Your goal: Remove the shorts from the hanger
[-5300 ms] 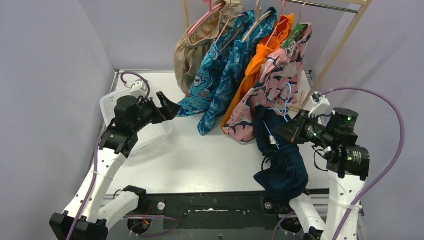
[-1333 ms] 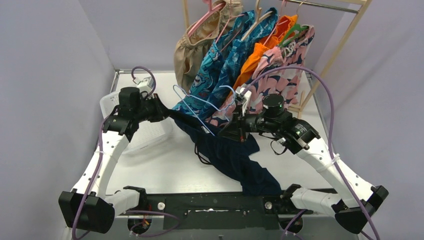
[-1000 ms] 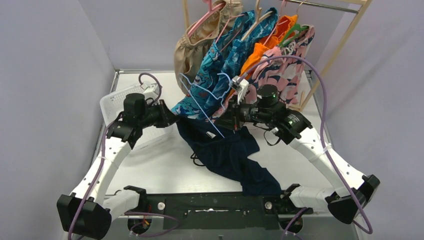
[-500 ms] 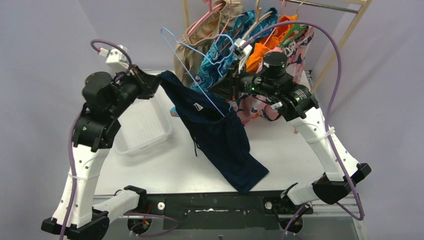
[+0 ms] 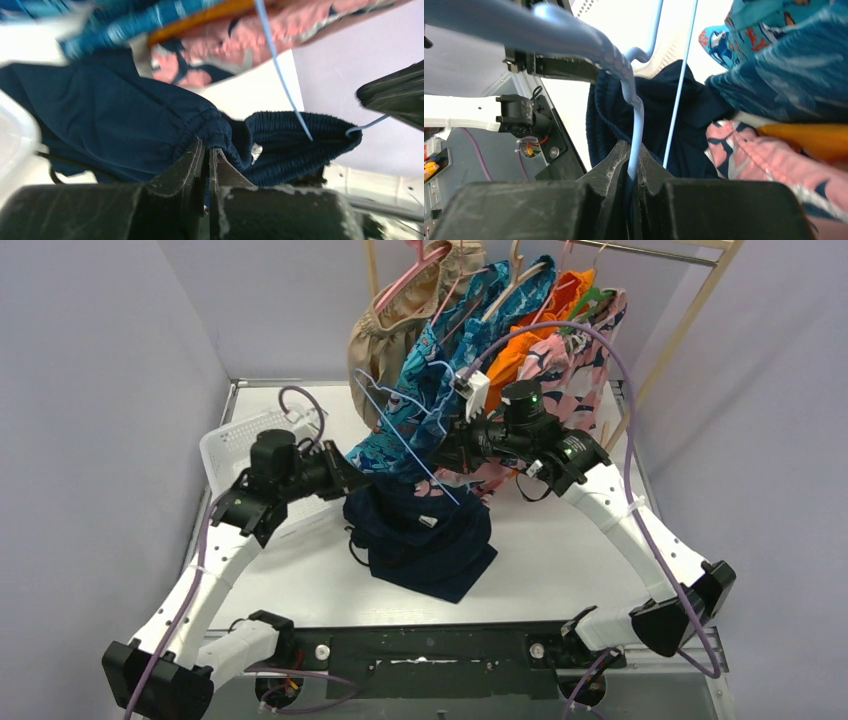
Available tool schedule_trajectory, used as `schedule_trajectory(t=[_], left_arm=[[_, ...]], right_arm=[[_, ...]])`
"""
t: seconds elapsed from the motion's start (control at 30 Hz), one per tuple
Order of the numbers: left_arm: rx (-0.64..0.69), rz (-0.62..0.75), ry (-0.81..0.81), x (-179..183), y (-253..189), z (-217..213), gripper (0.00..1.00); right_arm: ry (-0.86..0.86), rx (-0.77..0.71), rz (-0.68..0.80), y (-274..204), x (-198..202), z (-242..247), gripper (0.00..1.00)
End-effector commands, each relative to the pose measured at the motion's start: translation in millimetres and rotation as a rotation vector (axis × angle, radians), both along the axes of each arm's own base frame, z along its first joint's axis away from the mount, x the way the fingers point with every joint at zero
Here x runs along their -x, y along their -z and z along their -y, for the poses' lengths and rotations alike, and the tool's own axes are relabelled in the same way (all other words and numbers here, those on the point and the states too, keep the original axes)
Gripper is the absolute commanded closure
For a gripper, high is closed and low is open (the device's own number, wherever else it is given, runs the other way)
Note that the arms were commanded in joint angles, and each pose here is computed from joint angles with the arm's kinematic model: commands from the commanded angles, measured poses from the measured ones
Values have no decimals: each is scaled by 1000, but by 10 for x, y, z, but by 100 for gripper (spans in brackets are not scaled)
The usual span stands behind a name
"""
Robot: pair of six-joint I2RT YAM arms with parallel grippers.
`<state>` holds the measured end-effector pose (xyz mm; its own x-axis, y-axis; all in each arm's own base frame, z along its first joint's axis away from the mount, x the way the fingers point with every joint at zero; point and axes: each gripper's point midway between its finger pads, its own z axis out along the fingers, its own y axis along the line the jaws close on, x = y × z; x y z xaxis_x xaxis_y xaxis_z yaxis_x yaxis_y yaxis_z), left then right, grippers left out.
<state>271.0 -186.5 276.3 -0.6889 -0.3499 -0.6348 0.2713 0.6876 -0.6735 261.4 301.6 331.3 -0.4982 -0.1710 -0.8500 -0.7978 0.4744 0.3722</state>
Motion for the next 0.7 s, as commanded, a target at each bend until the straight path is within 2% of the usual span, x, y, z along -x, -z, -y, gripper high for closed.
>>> schedule_trajectory(t=[0.0,0.13,0.23,0.33,0.37,0.47,0.5,0.67], left_arm=[[147,77,168,168,-332,387,100],[56,-11,219,217,72,498,100],[-21,-62,184,219,410,493,100],[-33,-77,127,196,615,440,98],[-35,-80,103,177,668,414,94],[-22,-58,49,107,641,374,58],[-14,-47,39,94,598,370,50],[71,56,-12,32,177,347,27]], right_arm=[[72,-93,127,-486,113,233,100],[119,-70,122,-423,184,392,100],[98,-96,120,-387,300,418,100],[65,-145,110,-372,383,374,100],[64,-162,108,-365,389,359,100],[55,-195,116,-384,360,302,100],[48,-193,112,-372,352,280,100],[57,-148,95,-245,232,156,100]])
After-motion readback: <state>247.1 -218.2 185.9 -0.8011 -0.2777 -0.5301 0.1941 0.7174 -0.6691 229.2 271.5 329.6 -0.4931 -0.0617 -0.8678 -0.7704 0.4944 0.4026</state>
